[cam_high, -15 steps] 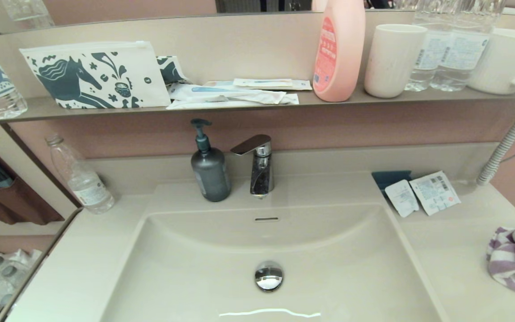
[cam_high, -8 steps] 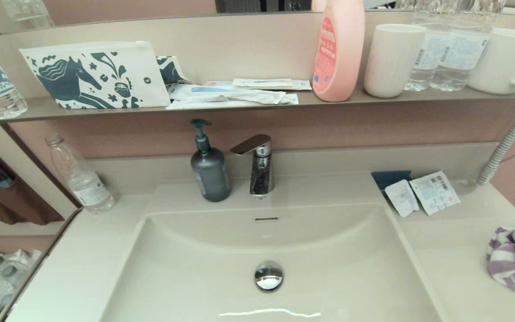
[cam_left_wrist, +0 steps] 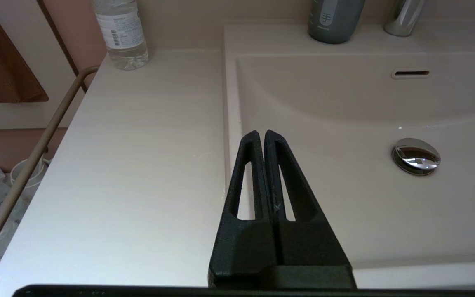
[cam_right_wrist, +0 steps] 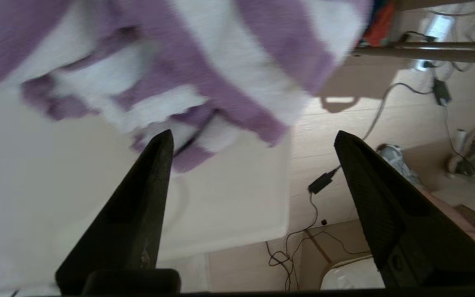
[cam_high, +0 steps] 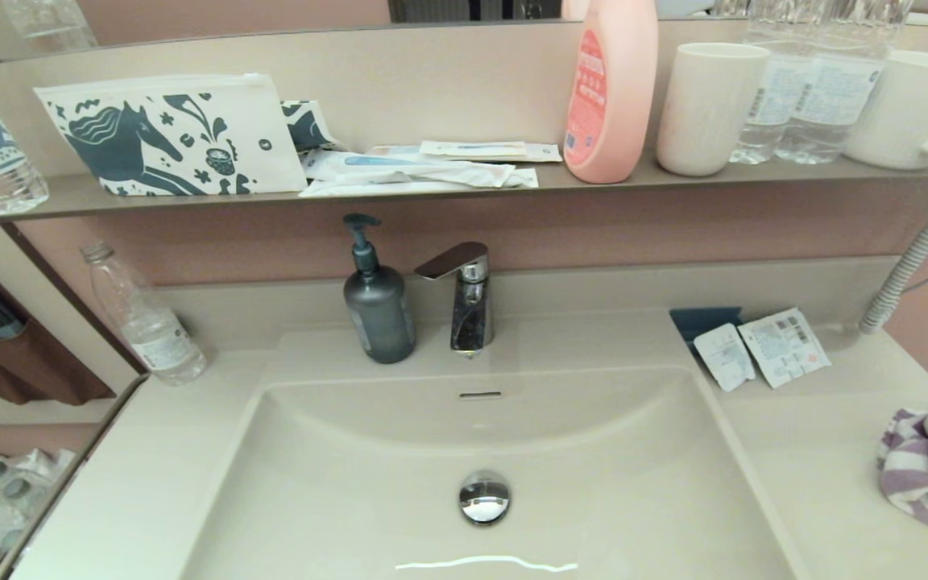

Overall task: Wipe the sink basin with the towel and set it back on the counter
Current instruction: Pick up the cloth

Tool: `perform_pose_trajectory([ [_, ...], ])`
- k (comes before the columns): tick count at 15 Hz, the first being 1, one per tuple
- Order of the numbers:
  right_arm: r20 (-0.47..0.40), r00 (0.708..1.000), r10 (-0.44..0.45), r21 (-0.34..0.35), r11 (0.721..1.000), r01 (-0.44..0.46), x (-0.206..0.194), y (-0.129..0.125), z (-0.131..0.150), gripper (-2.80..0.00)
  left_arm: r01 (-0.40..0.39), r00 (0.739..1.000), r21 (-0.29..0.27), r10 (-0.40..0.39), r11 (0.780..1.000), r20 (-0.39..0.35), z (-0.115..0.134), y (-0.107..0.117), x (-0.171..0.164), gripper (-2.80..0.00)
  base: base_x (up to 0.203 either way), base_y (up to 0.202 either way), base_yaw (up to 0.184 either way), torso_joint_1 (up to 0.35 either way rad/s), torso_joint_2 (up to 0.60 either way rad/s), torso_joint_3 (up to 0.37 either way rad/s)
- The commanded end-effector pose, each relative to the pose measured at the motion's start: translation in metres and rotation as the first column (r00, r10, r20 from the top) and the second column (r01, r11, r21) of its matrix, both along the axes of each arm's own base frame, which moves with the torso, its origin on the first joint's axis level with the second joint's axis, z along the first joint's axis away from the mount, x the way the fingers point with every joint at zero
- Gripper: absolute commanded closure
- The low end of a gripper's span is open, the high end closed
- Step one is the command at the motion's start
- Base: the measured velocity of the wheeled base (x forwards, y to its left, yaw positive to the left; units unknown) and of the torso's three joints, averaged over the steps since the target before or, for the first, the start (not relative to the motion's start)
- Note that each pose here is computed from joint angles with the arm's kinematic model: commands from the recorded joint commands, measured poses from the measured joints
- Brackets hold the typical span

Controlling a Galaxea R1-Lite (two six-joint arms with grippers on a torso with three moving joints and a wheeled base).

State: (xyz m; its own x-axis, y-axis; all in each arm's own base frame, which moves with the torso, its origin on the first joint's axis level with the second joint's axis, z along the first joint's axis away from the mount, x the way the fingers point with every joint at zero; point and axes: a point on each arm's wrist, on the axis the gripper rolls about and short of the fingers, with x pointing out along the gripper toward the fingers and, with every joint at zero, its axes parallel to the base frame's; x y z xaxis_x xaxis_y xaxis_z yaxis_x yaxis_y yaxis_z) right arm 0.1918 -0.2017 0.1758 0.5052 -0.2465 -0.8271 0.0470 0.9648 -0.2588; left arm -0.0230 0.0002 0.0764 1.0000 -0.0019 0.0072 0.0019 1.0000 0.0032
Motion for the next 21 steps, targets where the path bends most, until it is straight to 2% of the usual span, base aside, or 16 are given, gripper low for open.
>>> perform_pose_trajectory([
  [1, -0.021, 0.999, 0.043, 0.017, 0.999, -0.043, 0.003, 0.004, -0.001, -2.8, 0.0, 1.0, 0.0, 0.0, 1.0, -0.001, 0.0, 0.0, 0.0, 0.0, 0.0, 0.0, 0.0, 0.0, 0.0, 0.0],
  [3, -0.023, 0.991, 0.129, 0.024, 0.991, -0.129, 0.013, 0.002, 0.0, -2.8, 0.0, 1.0, 0.0, 0.0, 1.0, -0.001, 0.0, 0.0, 0.0, 0.0, 0.0, 0.0, 0.0, 0.0, 0.0, 0.0],
  [7, -0.065, 0.964, 0.257, -0.036, 0.965, -0.26, 0.026, -0.011, 0.012, -2.8, 0.0, 1.0, 0.0, 0.0, 1.0, -0.001, 0.0, 0.0, 0.0, 0.0, 0.0, 0.0, 0.0, 0.0, 0.0, 0.0],
  [10, -0.116, 0.939, 0.324, -0.017, 0.944, -0.328, 0.034, -0.019, 0.002, -2.8, 0.0, 1.0, -0.001, 0.0, 1.0, -0.001, 0.0, 0.0, 0.0, 0.0, 0.0, 0.0, 0.0, 0.0, 0.0, 0.0],
  [12, -0.137, 0.924, 0.356, -0.008, 0.933, -0.36, 0.04, -0.022, -0.008, -2.8, 0.0, 1.0, 0.0, 0.0, 1.0, -0.001, 0.0, 0.0, 0.0, 0.0, 0.0, 0.0, 0.0, 0.0, 0.0, 0.0],
  [16, -0.151, 0.896, 0.417, 0.03, 0.908, -0.417, 0.063, -0.014, -0.027, -2.8, 0.0, 1.0, -0.001, 0.0, 1.0, -0.001, 0.0, 0.0, 0.0, 0.0, 0.0, 0.0, 0.0, 0.0, 0.0, 0.0],
  [19, -0.111, 0.896, 0.43, -0.004, 0.901, -0.433, 0.092, -0.007, -0.042, -2.8, 0.0, 1.0, 0.0, 0.0, 1.0, -0.001, 0.0, 0.0, 0.0, 0.0, 0.0, 0.0, 0.0, 0.0, 0.0, 0.0],
  [21, -0.111, 0.892, 0.438, -0.002, 0.897, -0.441, 0.099, 0.001, -0.046, -2.8, 0.0, 1.0, -0.001, 0.0, 1.0, -0.001, 0.0, 0.0, 0.0, 0.0, 0.0, 0.0, 0.0, 0.0, 0.0, 0.0],
])
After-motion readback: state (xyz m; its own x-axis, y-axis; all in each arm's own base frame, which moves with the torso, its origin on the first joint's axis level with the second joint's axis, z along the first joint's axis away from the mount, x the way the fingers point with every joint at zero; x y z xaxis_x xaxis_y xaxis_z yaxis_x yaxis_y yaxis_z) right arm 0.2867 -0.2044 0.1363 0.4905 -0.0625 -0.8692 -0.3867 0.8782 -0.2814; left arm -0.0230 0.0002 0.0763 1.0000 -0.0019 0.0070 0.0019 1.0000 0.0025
